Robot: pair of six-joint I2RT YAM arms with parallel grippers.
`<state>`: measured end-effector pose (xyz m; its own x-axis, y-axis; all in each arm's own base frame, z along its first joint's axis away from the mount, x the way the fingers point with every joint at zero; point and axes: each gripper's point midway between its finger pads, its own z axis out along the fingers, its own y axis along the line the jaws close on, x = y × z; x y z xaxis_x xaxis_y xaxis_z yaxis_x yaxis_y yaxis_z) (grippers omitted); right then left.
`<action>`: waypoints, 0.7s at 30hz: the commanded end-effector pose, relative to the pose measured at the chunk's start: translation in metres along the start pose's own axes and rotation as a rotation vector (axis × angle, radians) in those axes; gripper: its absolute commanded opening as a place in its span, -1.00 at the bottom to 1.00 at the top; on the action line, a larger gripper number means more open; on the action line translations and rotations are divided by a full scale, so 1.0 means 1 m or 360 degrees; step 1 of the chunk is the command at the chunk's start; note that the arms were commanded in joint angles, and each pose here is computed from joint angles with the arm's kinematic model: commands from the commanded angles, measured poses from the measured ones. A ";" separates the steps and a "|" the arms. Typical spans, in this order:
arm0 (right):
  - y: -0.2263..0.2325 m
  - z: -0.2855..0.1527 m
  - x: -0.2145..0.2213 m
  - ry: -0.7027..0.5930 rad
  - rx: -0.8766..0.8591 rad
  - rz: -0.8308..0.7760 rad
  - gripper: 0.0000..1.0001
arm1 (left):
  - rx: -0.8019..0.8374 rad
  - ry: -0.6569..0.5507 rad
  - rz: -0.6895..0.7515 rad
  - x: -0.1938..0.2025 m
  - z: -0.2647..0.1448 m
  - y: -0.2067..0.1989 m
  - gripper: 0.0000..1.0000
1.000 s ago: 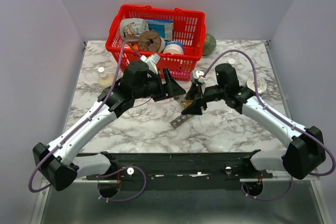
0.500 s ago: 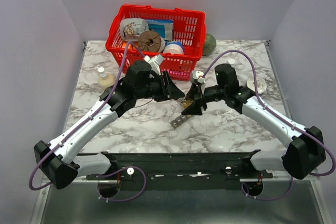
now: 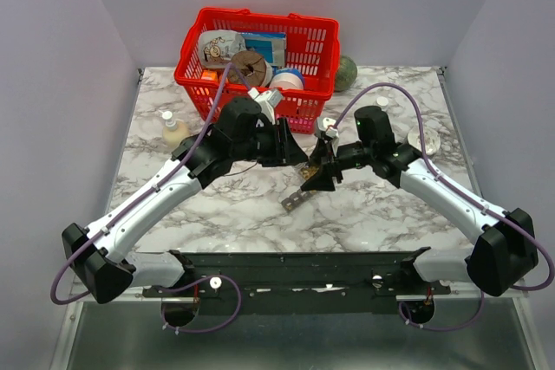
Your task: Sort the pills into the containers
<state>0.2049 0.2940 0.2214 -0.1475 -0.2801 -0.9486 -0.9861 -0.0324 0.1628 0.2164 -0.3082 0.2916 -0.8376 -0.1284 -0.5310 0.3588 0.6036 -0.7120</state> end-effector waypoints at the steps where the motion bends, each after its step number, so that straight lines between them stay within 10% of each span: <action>1: -0.006 0.001 -0.022 -0.0056 0.0028 -0.0060 -0.99 | -0.0037 0.0103 0.0116 0.017 0.003 -0.006 -0.50; 21: 0.063 -0.014 -0.057 -0.0298 -0.0604 0.0221 -0.99 | 0.0728 0.0393 0.0714 0.062 -0.025 -0.033 -0.59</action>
<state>0.1622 0.2939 0.2485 -0.4046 -0.1933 -0.8938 -0.8657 -0.2340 0.4425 0.1896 -0.3155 0.3129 -0.7005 0.0402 -0.7125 0.6663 0.3944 -0.6328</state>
